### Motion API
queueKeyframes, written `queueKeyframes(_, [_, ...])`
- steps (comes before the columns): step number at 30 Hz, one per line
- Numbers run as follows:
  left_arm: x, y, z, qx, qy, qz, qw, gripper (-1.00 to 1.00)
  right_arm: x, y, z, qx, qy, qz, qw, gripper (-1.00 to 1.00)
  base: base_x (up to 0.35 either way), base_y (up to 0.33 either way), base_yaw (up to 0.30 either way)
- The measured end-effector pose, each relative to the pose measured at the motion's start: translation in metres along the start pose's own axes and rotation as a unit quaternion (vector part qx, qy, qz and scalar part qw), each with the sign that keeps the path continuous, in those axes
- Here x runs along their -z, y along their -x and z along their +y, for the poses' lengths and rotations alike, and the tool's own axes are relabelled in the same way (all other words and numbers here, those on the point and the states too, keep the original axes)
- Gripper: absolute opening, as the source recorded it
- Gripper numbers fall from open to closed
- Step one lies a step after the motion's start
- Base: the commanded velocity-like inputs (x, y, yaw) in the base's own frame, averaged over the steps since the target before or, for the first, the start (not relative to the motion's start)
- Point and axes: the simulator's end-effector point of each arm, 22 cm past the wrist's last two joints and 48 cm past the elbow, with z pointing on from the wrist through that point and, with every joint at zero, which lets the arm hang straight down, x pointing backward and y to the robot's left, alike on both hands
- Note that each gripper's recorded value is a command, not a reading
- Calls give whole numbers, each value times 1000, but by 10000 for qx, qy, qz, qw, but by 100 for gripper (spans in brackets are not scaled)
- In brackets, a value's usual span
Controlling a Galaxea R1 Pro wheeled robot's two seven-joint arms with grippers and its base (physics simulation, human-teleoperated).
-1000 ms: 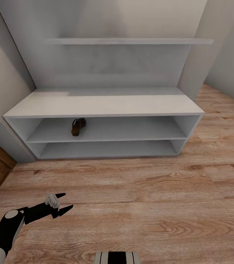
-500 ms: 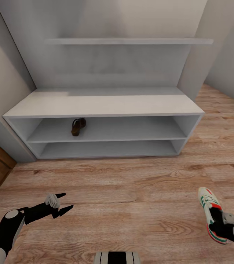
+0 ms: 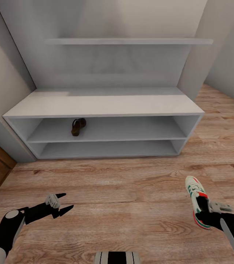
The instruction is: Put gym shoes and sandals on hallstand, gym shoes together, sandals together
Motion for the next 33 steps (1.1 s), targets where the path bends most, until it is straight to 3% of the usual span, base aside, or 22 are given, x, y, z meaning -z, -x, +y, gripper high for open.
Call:
queueKeyframes(2, [-2,0,-1,6,-12,-10,10000,100,0,5,15,-20,99,-51,9999,-100,-32,-19,0])
queueKeyframes(6, [-5,1,-5,25,-38,-31,10000,100,6,40,79,-221,604,-320,9974,-100,-134,-97,0])
queueKeyframes(12, [-5,1,-5,29,-38,-40,10000,100,19,75,145,-399,1093,-557,9916,-100,-132,-104,0])
queueKeyframes(15, [-5,1,-5,29,-38,-41,10000,100,27,97,161,-352,1115,-723,9905,-100,-24,-20,0])
queueKeyframes(16, [-5,1,-5,28,-38,-42,10000,100,36,120,174,-199,995,-908,9907,-100,-7,-5,0])
queueKeyframes(23, [-6,1,-5,26,-43,-37,10000,100,55,165,187,389,498,-1303,9895,-100,-1,-1,0])
queueKeyframes(27, [-6,1,-6,26,-53,-38,10000,100,74,208,185,442,376,-1658,9844,-100,0,0,0])
queueKeyframes(33, [-6,1,-6,26,-55,-37,10000,100,81,224,169,705,-94,-1798,9811,-100,0,0,0])
